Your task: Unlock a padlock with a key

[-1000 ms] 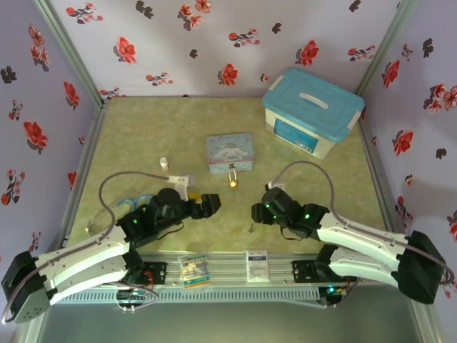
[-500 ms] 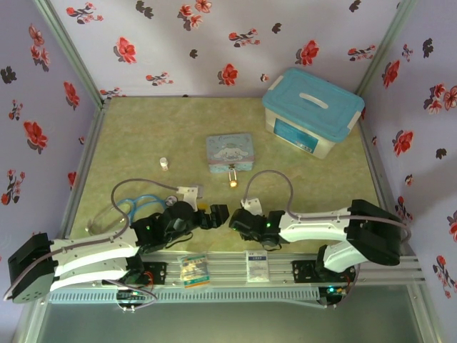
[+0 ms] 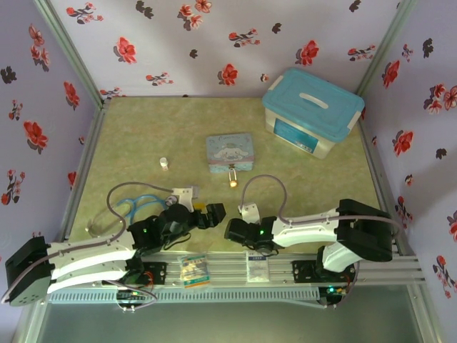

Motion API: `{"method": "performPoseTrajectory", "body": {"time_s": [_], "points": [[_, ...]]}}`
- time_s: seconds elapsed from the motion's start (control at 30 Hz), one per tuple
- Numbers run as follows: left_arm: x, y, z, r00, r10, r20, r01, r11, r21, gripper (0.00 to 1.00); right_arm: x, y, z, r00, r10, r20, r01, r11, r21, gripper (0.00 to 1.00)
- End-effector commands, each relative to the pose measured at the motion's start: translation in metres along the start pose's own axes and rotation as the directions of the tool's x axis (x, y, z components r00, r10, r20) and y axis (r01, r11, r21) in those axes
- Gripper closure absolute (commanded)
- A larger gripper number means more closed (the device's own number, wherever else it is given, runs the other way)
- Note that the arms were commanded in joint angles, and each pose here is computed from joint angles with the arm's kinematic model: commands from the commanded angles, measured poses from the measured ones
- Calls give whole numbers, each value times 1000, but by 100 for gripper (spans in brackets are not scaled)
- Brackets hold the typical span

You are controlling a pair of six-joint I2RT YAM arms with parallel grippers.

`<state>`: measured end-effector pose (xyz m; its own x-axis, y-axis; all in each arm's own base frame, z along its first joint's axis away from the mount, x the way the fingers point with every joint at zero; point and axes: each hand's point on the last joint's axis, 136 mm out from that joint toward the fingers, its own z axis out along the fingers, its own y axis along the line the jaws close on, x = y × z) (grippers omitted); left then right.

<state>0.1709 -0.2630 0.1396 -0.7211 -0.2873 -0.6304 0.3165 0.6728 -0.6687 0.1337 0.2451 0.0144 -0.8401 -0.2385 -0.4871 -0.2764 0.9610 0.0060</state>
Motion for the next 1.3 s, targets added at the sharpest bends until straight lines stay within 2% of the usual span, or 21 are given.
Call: {"method": "performPoseTrajectory", "body": {"time_s": [0.0, 0.1, 0.33, 0.57, 0.7, 0.87, 1.0, 1.27], "points": [[-6, 1, -3, 999, -28, 43, 27, 1000, 4, 0, 13, -30, 1, 1000, 12, -15, -10, 994, 111, 65], [-8, 0, -4, 998, -39, 49, 39, 999, 8, 0, 17, -35, 1, 999, 30, -13, -29, 993, 111, 67], [-8, 1, -2, 998, -42, 54, 42, 999, 4, 0, 19, -44, -3, 998, 58, -11, -57, 992, 114, 66], [-6, 2, 1, 998, -41, 51, 42, 999, -3, 0, 19, -31, 6, 996, 90, 15, -91, 995, 36, 71], [-5, 3, 2, 998, -49, 50, 49, 999, -6, 0, 17, -23, 10, 994, 105, 35, -104, 994, -26, 81], [-5, 4, 3, 997, -55, 49, 56, 998, -7, 0, 19, -27, 10, 993, 113, 40, -112, 993, -35, 90], [-4, 3, 5, 998, -50, 48, 50, 999, -8, 0, 12, -20, 2, 991, 109, 75, -98, 985, -142, 100], [-4, -2, 15, 999, -2, 45, 3, 1000, -13, 0, -6, -31, -18, 970, 205, 130, -141, 910, -390, 100]]}}
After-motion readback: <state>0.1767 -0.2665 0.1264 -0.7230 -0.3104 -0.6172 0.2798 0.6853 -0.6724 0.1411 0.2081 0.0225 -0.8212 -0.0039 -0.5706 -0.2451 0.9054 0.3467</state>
